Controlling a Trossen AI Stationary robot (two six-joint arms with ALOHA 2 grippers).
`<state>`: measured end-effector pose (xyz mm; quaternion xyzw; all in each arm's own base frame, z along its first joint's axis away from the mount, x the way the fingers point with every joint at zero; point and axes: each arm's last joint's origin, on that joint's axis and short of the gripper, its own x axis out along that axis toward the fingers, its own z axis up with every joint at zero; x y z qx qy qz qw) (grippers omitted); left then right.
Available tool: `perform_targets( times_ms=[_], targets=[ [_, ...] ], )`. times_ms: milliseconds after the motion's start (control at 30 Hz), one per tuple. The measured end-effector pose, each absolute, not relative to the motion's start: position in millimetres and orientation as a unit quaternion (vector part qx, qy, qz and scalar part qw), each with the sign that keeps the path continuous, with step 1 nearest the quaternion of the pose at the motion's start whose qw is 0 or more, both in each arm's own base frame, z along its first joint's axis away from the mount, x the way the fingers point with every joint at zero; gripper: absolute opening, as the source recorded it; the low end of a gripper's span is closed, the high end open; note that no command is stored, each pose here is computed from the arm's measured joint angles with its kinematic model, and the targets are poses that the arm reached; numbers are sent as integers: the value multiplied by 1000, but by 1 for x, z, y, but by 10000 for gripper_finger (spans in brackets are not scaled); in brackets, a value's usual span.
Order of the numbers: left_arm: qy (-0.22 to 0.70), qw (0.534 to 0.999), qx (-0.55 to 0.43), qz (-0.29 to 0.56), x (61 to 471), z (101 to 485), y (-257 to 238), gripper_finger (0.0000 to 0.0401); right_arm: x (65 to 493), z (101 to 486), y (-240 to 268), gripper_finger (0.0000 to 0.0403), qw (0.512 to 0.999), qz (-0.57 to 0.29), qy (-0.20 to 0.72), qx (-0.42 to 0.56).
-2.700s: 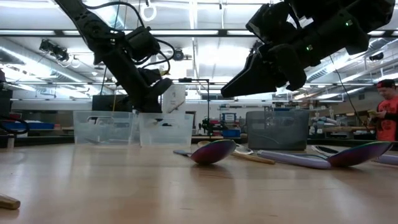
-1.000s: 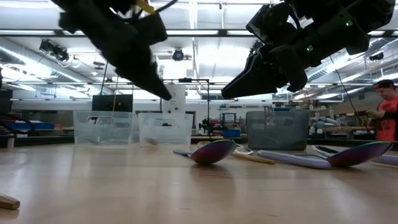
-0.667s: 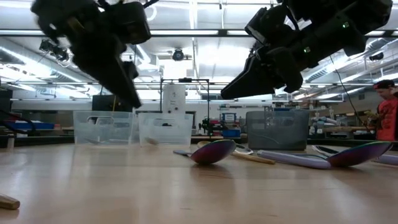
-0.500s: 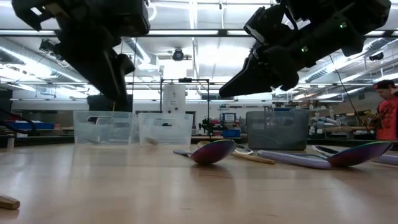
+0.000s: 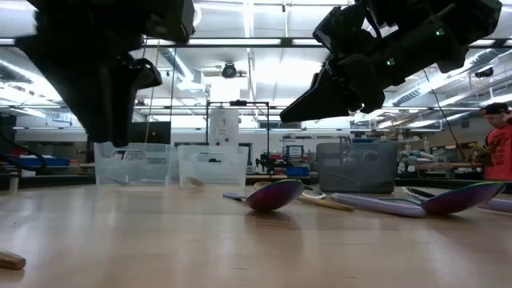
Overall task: Sort silverware by color (type)
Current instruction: Put the gold spoon into the right transparent bin
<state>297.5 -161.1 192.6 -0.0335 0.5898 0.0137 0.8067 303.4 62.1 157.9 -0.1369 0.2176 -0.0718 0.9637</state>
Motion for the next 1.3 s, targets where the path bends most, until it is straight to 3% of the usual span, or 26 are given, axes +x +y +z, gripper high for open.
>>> perform_targets(
  times_ms=[467,900,1300],
  targets=[
    [613,787,-65,13,269,193,-200,138,306,164,64,134,973,-64,183,-123],
    [660,749,-62,3,276,163,-215,114,306,164,63,134,973,-65,184,-124],
    [663,747,-45,-10,269,160,-226,114,307,165,61,134,973,-64,181,-131]
  ],
)
